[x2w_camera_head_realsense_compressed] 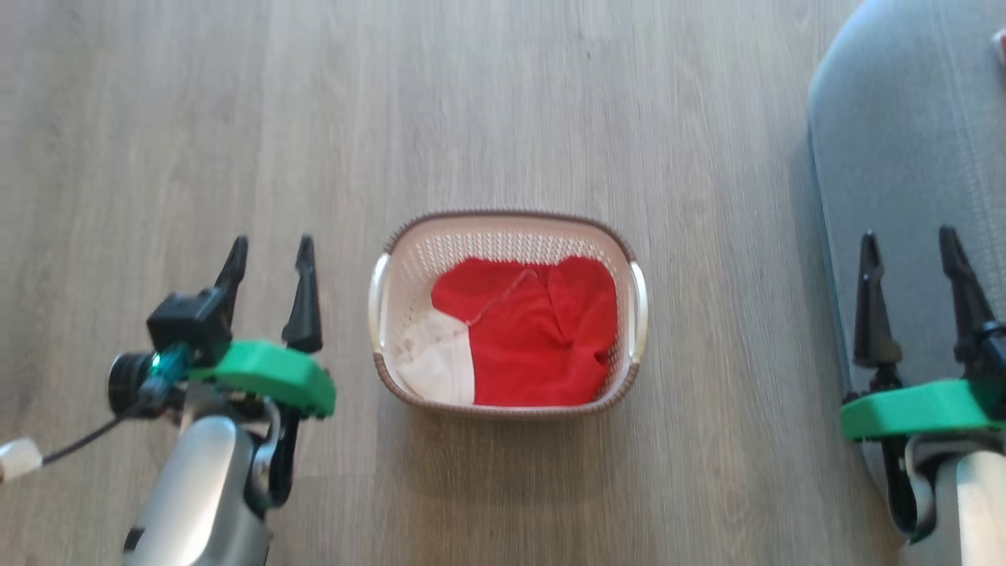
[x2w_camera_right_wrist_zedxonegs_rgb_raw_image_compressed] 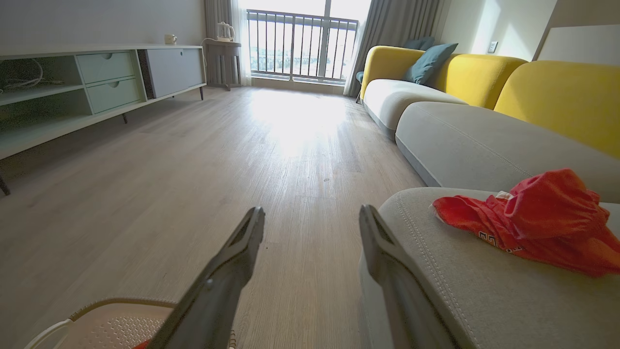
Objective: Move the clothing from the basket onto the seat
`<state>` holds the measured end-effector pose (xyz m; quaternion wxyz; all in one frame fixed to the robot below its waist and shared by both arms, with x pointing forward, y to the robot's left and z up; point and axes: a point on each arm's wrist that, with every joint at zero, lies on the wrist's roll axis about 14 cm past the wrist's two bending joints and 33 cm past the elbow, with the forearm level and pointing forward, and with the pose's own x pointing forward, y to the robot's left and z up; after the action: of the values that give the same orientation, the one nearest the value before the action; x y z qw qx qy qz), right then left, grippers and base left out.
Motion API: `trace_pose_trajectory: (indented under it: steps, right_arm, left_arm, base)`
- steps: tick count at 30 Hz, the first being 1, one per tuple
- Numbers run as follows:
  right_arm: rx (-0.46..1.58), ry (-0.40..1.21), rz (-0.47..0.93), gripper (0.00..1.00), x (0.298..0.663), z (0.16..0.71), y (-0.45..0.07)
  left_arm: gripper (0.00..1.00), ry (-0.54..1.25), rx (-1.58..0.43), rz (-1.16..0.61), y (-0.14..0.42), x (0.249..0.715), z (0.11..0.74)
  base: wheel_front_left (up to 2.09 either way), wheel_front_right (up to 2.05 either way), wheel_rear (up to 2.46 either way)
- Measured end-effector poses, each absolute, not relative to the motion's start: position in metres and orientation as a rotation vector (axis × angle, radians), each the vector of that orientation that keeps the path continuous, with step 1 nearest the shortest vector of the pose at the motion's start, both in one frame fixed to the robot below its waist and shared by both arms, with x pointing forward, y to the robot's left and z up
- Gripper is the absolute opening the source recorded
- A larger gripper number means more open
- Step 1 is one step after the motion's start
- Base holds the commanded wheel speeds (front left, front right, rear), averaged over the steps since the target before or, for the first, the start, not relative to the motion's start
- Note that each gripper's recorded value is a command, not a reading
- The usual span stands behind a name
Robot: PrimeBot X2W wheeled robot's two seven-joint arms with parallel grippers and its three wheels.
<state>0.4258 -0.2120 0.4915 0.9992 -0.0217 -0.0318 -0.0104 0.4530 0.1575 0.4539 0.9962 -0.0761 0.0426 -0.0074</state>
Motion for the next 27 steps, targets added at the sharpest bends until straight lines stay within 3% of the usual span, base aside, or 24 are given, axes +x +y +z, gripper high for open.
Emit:
trace_pose_trajectory:
  steps: [11, 19, 27]
  right_arm:
    - [-0.048, -0.078, 0.016, 1.0, 0.394, 0.504, -0.2]
    - [-0.045, -0.098, 0.029, 1.0, 0.392, 0.511, -0.196]
    - [-0.036, -0.061, 0.033, 1.0, 0.399, 0.497, -0.194]
  left_arm:
    - [1.0, -0.036, -0.131, 0.131, 0.215, 0.391, 0.497]
    - [1.0, -0.044, -0.132, 0.148, 0.22, 0.378, 0.5]
    - [1.0, 0.016, -0.113, 0.088, 0.205, 0.393, 0.482]
  base:
    - [0.0, 0.0, 0.0]
    - [0.0, 0.0, 0.0]
    - [0.0, 0.0, 0.0]
